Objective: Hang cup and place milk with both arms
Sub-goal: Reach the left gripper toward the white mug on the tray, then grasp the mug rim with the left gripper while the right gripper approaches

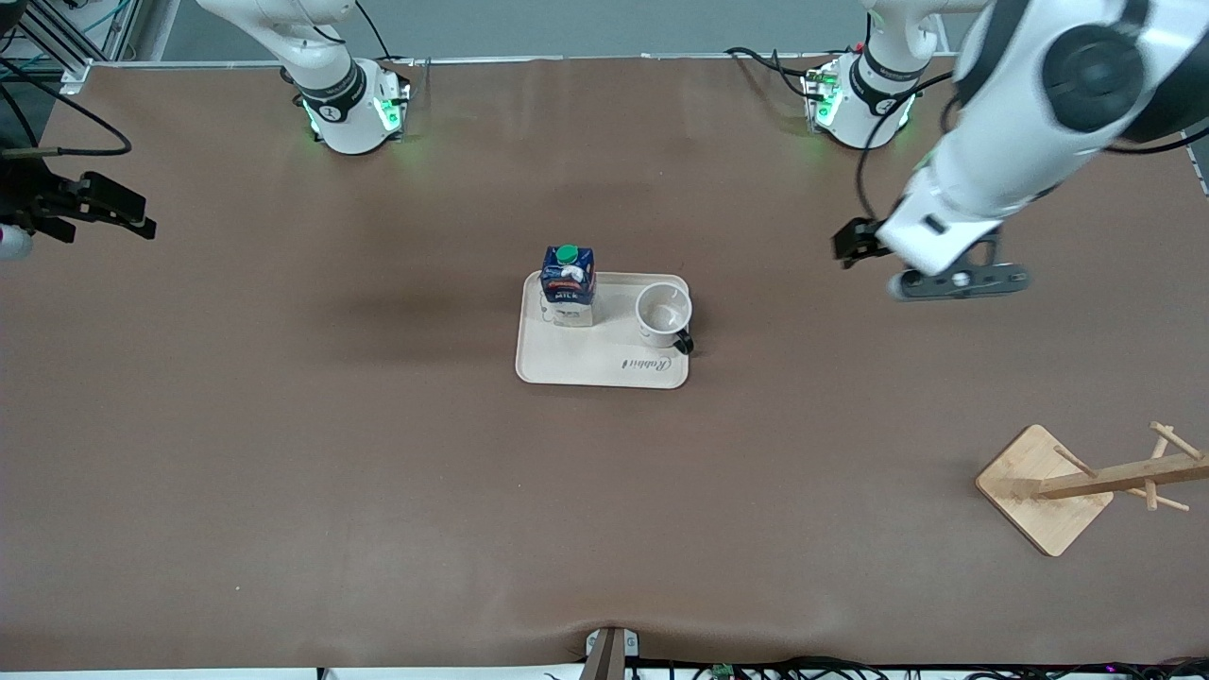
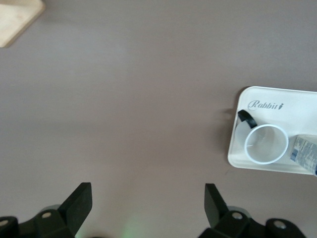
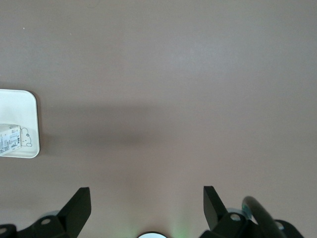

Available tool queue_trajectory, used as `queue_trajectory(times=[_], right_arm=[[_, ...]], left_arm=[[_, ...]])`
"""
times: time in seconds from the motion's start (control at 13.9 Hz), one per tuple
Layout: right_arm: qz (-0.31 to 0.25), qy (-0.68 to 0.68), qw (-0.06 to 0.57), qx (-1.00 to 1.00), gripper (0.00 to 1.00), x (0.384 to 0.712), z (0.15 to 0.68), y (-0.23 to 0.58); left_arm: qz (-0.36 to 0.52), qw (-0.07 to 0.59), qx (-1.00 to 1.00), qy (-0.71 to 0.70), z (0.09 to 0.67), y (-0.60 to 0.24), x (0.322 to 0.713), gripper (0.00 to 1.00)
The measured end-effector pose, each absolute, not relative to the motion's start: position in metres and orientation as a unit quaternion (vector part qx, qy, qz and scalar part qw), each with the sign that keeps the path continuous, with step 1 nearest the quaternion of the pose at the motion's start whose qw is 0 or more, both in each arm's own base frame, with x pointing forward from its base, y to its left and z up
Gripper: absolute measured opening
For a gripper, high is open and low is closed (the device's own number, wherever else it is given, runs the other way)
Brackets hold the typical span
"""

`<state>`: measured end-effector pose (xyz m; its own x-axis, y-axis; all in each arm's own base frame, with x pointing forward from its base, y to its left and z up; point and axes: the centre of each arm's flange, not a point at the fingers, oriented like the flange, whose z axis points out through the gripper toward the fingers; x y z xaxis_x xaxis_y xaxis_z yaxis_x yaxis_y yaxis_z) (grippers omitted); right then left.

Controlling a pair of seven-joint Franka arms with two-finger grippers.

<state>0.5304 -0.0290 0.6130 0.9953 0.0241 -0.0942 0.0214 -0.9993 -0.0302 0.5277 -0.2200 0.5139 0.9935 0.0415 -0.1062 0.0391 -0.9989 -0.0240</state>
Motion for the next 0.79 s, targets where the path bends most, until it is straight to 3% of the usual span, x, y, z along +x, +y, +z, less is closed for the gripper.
queue_trajectory(times=[0.36, 0.5, 0.65, 0.79], right_arm=[[0.072, -0.012, 0.018, -0.997, 1.00, 0.543, 0.588, -0.030], [0.080, -0.012, 0.019, -0.997, 1.00, 0.545, 0.581, -0.030], [0.104, -0.012, 0.023, -0.994, 1.00, 0.552, 0.560, -0.030], [0.118, -0.012, 0.034, -0.992, 1.00, 0.559, 0.544, -0.028]], left_arm=[[0.067, 0.002, -0.996, -0.064, 0.419, -0.307, 0.496, 1.00], [0.063, 0.011, -0.994, -0.089, 0.379, -0.346, 0.483, 0.96], [0.049, 0.034, -0.991, -0.118, 0.334, -0.385, 0.465, 0.82], [0.046, 0.044, -0.988, -0.140, 0.293, -0.405, 0.455, 0.79]])
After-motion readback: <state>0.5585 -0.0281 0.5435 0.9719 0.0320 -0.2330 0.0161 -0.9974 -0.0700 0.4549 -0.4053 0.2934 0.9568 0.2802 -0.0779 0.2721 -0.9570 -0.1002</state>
